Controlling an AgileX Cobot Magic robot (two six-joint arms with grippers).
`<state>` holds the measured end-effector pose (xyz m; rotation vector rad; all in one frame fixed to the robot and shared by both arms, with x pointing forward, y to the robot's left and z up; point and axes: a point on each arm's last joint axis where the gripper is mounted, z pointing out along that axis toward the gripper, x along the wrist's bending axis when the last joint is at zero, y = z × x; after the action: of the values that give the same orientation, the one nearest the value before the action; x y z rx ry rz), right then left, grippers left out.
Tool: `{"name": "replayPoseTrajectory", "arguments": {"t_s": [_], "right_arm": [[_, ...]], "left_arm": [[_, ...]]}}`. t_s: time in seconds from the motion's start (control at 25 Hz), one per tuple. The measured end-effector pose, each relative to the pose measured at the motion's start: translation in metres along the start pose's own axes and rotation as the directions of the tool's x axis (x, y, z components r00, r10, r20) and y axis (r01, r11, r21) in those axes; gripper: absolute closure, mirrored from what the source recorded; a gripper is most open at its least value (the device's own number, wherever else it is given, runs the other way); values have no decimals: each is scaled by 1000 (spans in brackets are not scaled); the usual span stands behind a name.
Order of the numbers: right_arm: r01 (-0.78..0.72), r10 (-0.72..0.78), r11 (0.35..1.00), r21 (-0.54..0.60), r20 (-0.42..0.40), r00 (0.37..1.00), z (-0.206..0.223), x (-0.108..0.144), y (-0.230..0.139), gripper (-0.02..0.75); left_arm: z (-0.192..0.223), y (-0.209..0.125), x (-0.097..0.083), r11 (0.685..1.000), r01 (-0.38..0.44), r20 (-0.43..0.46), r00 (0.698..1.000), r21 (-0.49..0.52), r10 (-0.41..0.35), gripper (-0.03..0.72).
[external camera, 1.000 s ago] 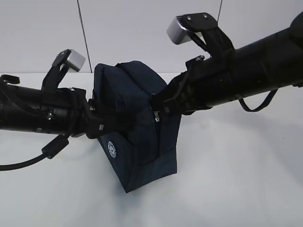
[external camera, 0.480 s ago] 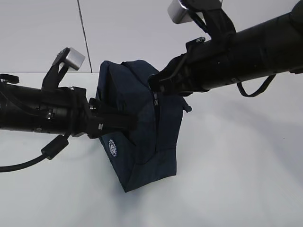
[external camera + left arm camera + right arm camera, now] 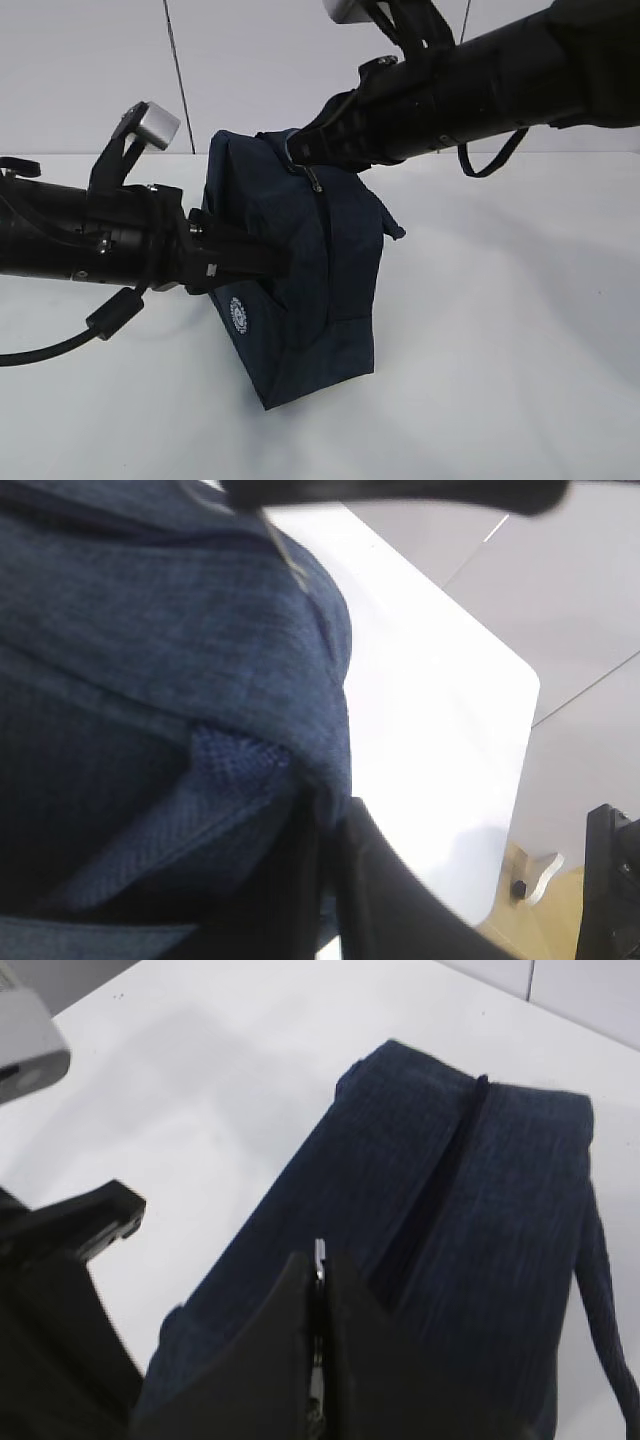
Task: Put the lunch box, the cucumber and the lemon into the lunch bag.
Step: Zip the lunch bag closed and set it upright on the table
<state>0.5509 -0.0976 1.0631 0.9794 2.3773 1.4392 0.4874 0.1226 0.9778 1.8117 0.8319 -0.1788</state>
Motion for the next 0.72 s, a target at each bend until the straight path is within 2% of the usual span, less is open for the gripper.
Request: {"name": "replayPoseTrajectory", "arguments": {"t_s": [0.72], "right_arm": [[13,-13,999,-37,-5,1000,58,-29,29,730]], "left_arm": [[0,-4,0,998,-39,6,999,39,39,693]]}}
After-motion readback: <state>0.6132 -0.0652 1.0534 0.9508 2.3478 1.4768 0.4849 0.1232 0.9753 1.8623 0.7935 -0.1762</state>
